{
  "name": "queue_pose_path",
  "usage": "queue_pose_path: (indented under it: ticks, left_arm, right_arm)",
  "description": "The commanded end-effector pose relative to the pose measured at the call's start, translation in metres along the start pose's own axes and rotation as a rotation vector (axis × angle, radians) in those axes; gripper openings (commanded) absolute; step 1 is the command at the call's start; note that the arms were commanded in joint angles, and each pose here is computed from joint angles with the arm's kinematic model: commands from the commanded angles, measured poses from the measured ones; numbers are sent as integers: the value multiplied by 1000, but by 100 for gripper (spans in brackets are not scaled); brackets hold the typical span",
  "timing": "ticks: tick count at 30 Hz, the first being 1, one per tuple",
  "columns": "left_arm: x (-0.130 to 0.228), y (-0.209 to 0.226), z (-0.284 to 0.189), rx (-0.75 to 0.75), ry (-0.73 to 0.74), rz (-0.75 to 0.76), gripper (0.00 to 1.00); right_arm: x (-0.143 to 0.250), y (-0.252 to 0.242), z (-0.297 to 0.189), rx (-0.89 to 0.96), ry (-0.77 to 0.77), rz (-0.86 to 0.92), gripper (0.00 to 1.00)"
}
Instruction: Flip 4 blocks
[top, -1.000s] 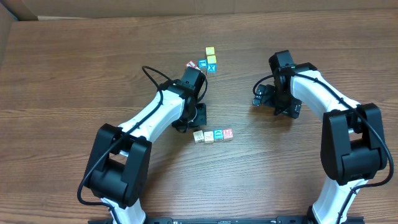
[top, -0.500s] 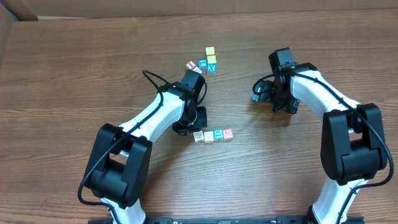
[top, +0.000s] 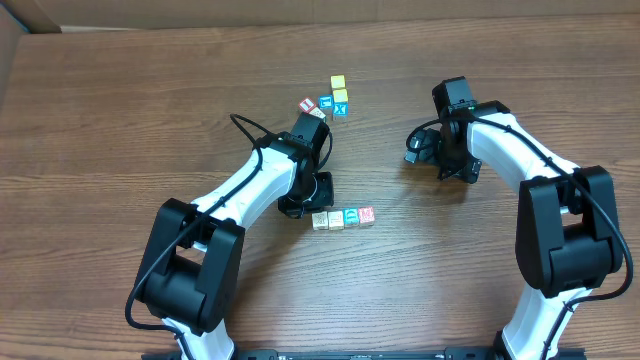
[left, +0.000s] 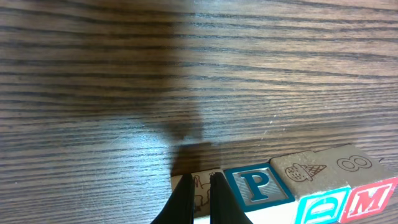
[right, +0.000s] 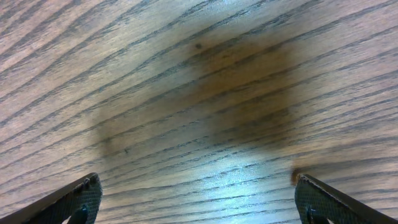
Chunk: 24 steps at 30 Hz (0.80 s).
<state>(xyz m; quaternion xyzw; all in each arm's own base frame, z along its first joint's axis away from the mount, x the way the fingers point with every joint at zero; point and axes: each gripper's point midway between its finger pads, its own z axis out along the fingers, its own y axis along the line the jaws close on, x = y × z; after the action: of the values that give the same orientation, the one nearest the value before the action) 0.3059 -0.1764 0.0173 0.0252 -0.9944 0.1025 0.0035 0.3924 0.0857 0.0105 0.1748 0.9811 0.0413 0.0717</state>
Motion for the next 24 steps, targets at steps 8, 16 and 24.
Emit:
queue_pose_path:
  ticks: [8,16,24]
  left_arm:
    - [6,1,2,1,32,18,4]
    - [2,2,0,-11,17,18,4]
    - [-39,9,-54,-69,-104,-8,4]
  right_arm:
    - [0,2,-2,-7,-6,-3,100]
    - [0,2,-2,-7,-6,-3,100]
    - [0,2,-2,-7,-6,-3,100]
